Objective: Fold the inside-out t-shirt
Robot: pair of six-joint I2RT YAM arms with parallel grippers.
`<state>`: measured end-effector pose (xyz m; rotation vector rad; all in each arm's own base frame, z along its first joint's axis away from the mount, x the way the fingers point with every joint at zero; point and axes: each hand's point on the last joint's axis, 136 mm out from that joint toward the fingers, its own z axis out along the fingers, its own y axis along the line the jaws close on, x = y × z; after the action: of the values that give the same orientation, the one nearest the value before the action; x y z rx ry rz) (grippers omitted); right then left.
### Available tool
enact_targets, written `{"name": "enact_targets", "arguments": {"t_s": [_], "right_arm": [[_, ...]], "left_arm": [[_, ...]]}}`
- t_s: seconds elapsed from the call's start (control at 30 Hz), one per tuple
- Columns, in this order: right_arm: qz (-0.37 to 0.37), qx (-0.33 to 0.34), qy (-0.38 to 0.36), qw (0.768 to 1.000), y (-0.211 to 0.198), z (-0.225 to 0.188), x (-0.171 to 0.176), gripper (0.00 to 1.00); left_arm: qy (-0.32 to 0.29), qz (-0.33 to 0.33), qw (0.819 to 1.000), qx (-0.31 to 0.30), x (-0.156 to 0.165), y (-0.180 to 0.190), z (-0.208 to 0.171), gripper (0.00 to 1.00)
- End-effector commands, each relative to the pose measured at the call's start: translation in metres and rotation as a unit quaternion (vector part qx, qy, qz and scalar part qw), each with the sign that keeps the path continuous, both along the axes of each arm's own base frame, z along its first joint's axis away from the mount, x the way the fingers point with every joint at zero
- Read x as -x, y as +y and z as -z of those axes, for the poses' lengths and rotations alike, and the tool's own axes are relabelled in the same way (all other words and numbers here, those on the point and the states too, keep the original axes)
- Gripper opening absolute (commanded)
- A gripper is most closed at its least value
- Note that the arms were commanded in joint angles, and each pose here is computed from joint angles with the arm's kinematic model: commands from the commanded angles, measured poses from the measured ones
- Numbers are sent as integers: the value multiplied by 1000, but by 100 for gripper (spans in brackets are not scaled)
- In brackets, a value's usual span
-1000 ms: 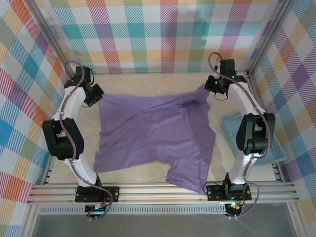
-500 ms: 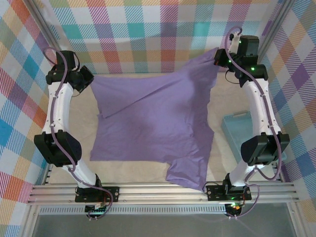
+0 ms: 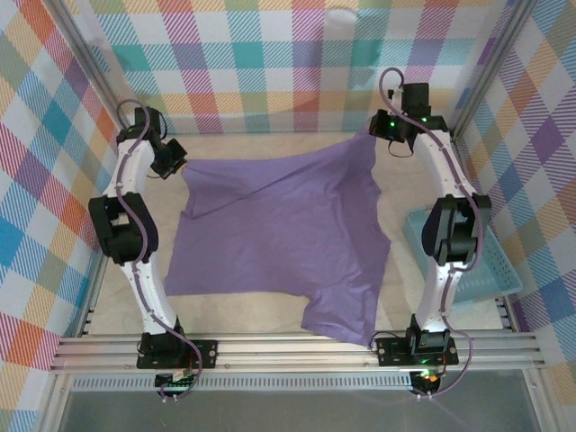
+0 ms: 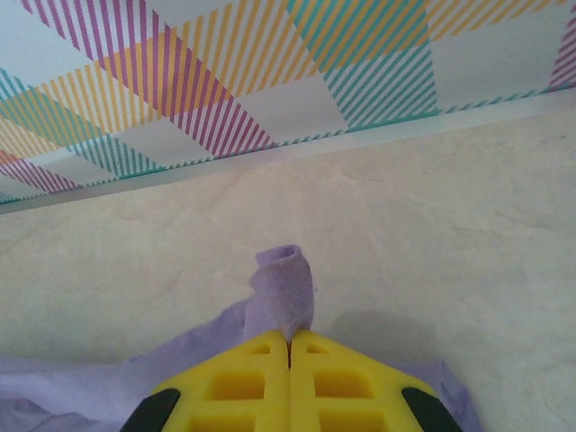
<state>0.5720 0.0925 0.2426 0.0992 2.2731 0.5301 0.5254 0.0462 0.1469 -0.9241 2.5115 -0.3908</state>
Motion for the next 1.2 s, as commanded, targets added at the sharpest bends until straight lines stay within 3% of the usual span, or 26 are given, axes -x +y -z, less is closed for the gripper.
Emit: {"name": "enact_targets", "arguments": {"t_s": [0.0, 0.27, 0.5, 0.67, 0.87, 1.17], "right_arm": [[-20, 9, -47, 999, 12, -28, -20, 0], [-30, 14, -59, 998, 28, -24, -59, 0], [-50, 24, -29, 998, 47, -7, -40, 0], [-35, 31, 10, 999, 44, 7, 2, 0], [-20, 5, 56, 998, 40, 30, 75, 0], [-5, 29, 109, 994, 37, 85, 169, 0]], "left_arm": [[-29, 9, 999, -13, -24, 11, -15, 0], [-33, 4, 999, -17, -53, 21, -4, 0], [-16, -1, 1000, 0, -36, 25, 3, 0], [-11, -18, 1000, 11, -9, 30, 10, 0], [-7, -36, 999, 7, 24, 40, 19, 0], [1, -39, 999, 6, 58, 37, 45, 0]]}}
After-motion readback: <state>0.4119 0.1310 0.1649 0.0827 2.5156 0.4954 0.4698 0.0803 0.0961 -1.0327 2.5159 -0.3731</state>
